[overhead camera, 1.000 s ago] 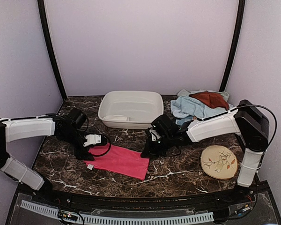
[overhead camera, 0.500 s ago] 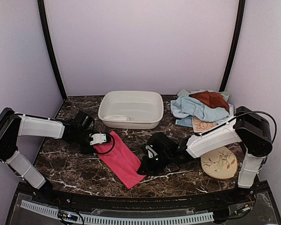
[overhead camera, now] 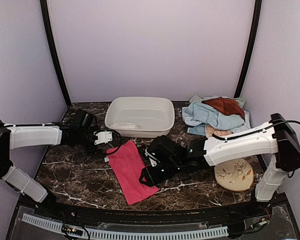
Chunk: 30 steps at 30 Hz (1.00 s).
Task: Roll the towels
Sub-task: Rotate the towel at the center of the board.
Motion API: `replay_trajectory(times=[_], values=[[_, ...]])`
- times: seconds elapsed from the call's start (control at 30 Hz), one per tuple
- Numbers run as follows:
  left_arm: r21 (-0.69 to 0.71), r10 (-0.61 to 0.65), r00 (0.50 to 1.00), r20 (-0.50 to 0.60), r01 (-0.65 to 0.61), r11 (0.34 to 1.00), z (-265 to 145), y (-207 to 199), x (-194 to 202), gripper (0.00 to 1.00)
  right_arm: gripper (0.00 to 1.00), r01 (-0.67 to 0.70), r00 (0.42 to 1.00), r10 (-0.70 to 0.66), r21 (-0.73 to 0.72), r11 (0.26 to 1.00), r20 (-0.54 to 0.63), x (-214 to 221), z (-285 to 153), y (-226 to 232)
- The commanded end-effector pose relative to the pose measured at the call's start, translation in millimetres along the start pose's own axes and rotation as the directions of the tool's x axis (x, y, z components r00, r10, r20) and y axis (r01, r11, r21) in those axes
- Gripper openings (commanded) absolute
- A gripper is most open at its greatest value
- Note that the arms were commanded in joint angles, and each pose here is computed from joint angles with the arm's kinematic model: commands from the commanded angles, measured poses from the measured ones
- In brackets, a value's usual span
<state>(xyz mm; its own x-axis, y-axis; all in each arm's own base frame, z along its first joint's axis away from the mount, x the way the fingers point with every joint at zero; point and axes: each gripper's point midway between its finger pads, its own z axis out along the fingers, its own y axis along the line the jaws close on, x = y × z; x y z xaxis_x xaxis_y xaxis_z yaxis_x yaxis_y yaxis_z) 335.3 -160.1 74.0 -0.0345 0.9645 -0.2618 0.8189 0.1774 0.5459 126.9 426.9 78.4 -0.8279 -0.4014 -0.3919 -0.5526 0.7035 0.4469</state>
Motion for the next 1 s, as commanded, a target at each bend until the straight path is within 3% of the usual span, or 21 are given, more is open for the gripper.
replay_trajectory(times=[0.0,0.1,0.2,0.27,0.33,0.5,0.53,0.57,0.63,0.7,0.73,0.87,0.97], values=[[0.113,-0.044,0.989,0.143,0.028,0.993,-40,-18,-17,0.80,0.48,0.355,0.911,-0.372,0.124,0.927,0.176,-47,-49,10],[0.194,-0.124,0.974,0.189,0.087,0.977,-50,-26,-29,0.80,0.55,0.461,0.820,-0.526,0.283,0.841,0.227,-68,-67,1],[0.253,-0.191,0.964,0.185,0.141,0.957,-44,-29,-37,0.79,0.61,0.327,0.775,-0.540,0.522,0.788,0.329,-103,-118,-25],[0.300,-0.216,0.964,0.152,0.164,0.940,-32,-34,-39,0.77,0.96,0.176,0.726,-0.505,0.584,0.793,0.467,-116,-154,-39],[0.333,-0.224,0.965,0.135,0.169,0.928,-22,-38,-43,0.75,1.00,0.132,0.680,-0.471,0.538,0.833,0.562,-116,-168,-43],[0.369,-0.193,0.974,0.119,0.137,0.919,3,-46,-60,0.73,1.00,0.217,0.698,-0.509,0.528,0.821,0.504,-87,-145,-60],[0.375,-0.188,0.976,0.114,0.133,0.917,8,-48,-62,0.73,0.87,0.436,0.676,-0.621,0.463,0.772,0.398,-72,-124,-38],[0.378,-0.181,0.977,0.109,0.128,0.917,14,-49,-64,0.72,0.72,0.570,0.642,-0.685,0.383,0.727,0.345,-59,-110,-21],[0.383,-0.163,0.982,0.093,0.115,0.917,25,-52,-66,0.72,0.63,0.668,0.616,-0.728,0.291,0.685,0.301,-42,-93,-7],[0.375,-0.133,0.988,0.084,0.092,0.922,37,-53,-68,0.72,0.58,0.748,0.557,-0.785,0.246,0.616,0.272,-24,-79,4],[0.369,-0.118,0.990,0.079,0.081,0.926,43,-53,-69,0.71,0.56,0.800,0.501,-0.832,0.239,0.551,0.239,-11,-70,9],[0.334,-0.064,0.997,0.050,0.044,0.942,58,-45,-67,0.71,0.49,0.885,0.379,-0.923,0.263,0.383,0.069,15,-38,-1],[0.299,-0.009,0.998,0.055,-0.008,0.954,55,-39,-64,0.71,0.48,0.903,0.332,-0.942,0.271,0.332,0.048,19,-25,0]])
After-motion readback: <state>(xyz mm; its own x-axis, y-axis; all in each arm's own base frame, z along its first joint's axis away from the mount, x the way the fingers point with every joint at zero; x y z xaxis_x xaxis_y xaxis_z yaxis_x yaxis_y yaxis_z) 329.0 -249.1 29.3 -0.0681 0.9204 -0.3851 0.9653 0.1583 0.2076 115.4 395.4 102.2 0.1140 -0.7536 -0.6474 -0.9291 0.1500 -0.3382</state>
